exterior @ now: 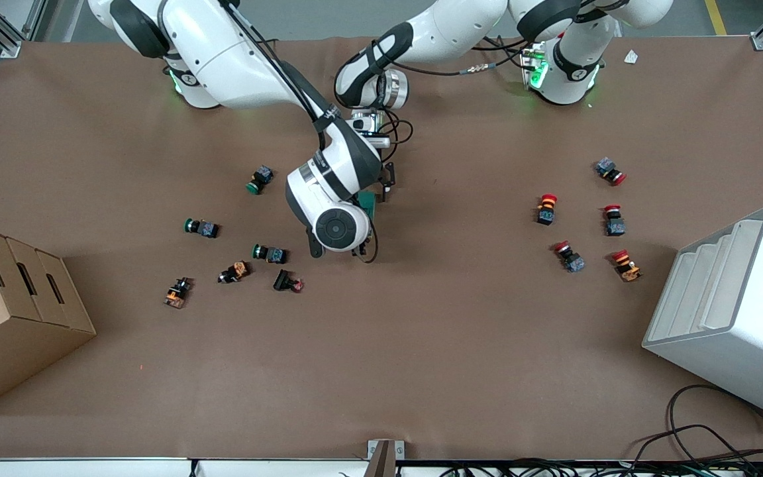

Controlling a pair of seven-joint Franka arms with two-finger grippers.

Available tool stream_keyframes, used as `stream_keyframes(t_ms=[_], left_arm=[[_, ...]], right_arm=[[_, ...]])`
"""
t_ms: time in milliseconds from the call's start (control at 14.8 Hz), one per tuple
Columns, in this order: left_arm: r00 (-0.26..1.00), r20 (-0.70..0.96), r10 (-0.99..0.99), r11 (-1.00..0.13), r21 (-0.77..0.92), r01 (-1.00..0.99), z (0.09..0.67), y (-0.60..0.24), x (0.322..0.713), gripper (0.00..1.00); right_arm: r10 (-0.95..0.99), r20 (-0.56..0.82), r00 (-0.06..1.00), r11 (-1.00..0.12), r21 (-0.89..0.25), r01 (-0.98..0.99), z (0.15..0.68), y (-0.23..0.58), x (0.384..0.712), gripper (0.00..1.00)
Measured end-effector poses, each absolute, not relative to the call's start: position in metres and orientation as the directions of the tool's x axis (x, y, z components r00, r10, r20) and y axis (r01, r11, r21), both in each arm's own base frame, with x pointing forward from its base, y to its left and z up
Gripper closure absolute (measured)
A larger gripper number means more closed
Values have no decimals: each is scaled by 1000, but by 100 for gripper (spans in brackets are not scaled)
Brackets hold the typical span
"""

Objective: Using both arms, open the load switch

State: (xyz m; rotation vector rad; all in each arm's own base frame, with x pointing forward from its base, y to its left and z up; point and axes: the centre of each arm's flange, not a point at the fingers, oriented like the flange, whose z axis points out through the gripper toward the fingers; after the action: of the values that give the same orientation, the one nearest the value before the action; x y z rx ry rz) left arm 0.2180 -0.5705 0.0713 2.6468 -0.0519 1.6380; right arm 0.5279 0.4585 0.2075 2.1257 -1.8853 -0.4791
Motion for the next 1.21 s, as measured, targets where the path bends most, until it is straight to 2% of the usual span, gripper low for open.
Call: stream_keyframes(t_ms=[270,877,1214], left_arm=[[446,895,-12,-999,8,-43,71,-570,218,0],[445,895,-13,-999,7,-43,71,-570,218,0],[444,896,-7,-999,12,-40,71,-570,218,0]], right_arm=[[-992,-63,112,-128,424,-896,207,459,524,0],[-984,-59,170,-175,536,-826,251,475,511,0],[-980,-46,193,-184,572,-799,256,477,502,0]])
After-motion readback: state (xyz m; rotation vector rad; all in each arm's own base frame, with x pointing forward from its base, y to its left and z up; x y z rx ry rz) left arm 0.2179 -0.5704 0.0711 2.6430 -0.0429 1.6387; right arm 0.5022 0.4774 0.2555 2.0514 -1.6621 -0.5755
